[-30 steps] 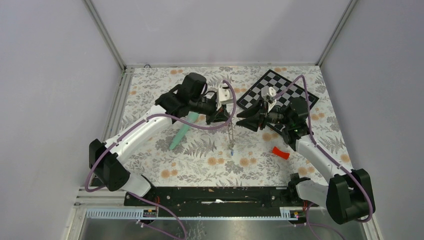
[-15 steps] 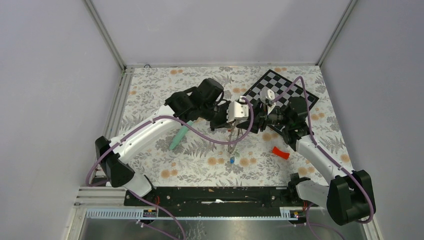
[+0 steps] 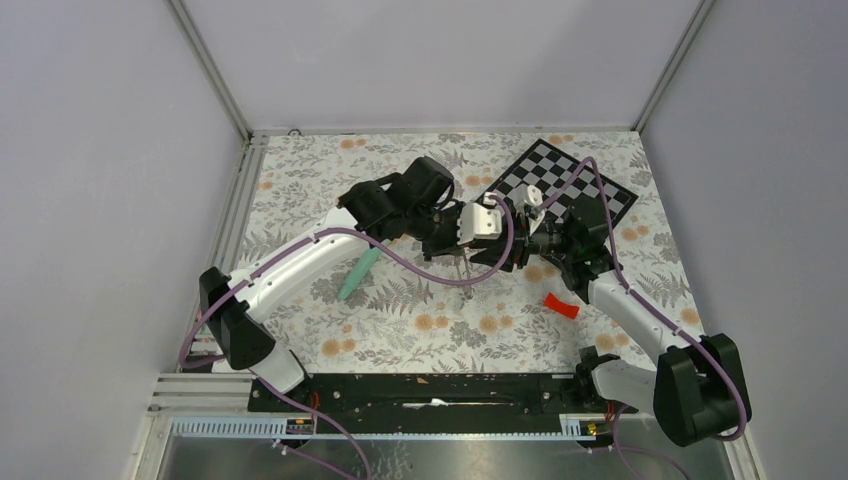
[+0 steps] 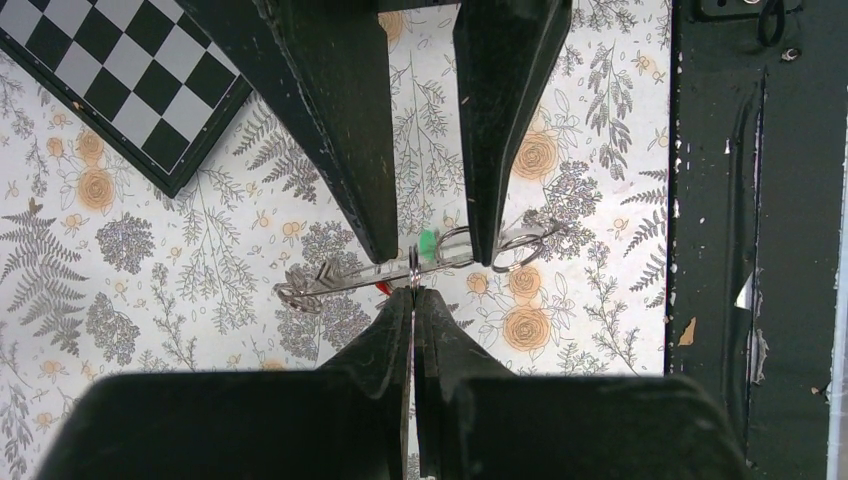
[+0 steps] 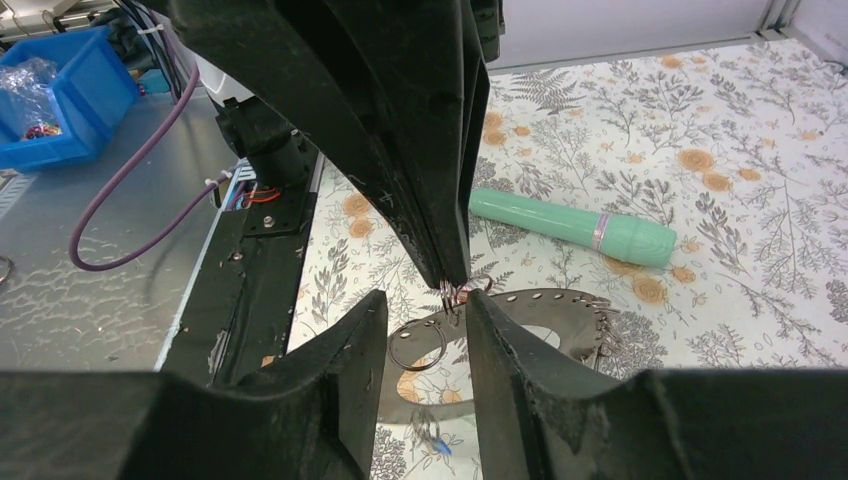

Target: Put the keys on the keyring

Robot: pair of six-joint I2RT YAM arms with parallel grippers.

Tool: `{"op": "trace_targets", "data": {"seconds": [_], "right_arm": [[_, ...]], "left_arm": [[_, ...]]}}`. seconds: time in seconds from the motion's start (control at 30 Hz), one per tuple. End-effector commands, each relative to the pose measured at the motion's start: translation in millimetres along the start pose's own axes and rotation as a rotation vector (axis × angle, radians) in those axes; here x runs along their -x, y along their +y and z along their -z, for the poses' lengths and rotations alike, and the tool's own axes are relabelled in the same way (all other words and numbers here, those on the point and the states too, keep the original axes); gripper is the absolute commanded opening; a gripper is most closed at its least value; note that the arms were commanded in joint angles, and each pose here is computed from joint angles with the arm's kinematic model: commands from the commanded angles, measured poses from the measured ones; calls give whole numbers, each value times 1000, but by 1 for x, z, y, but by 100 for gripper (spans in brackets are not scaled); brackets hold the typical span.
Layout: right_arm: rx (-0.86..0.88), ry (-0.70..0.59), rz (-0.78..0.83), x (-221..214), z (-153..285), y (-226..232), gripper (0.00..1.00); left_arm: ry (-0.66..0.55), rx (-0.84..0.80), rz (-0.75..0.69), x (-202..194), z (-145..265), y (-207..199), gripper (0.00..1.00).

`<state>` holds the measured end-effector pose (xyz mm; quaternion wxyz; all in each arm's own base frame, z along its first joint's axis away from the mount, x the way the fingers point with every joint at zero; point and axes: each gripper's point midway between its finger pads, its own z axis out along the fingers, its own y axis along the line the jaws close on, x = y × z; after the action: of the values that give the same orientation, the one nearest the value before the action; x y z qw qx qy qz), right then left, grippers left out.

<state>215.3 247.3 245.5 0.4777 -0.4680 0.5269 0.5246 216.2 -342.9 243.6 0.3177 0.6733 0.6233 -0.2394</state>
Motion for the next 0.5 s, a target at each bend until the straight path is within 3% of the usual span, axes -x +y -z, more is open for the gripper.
{"op": "trace_targets", "data": {"seconds": [0.0,0.47], "right_arm": [[-2,2,30,-1,-2,-2,41],[-11,5,17,-4,-4,-4,29]], "left_arm": [[-106,22,-40,34,16,3,0],[-132,-5,-31,41,17,-2,0]]}}
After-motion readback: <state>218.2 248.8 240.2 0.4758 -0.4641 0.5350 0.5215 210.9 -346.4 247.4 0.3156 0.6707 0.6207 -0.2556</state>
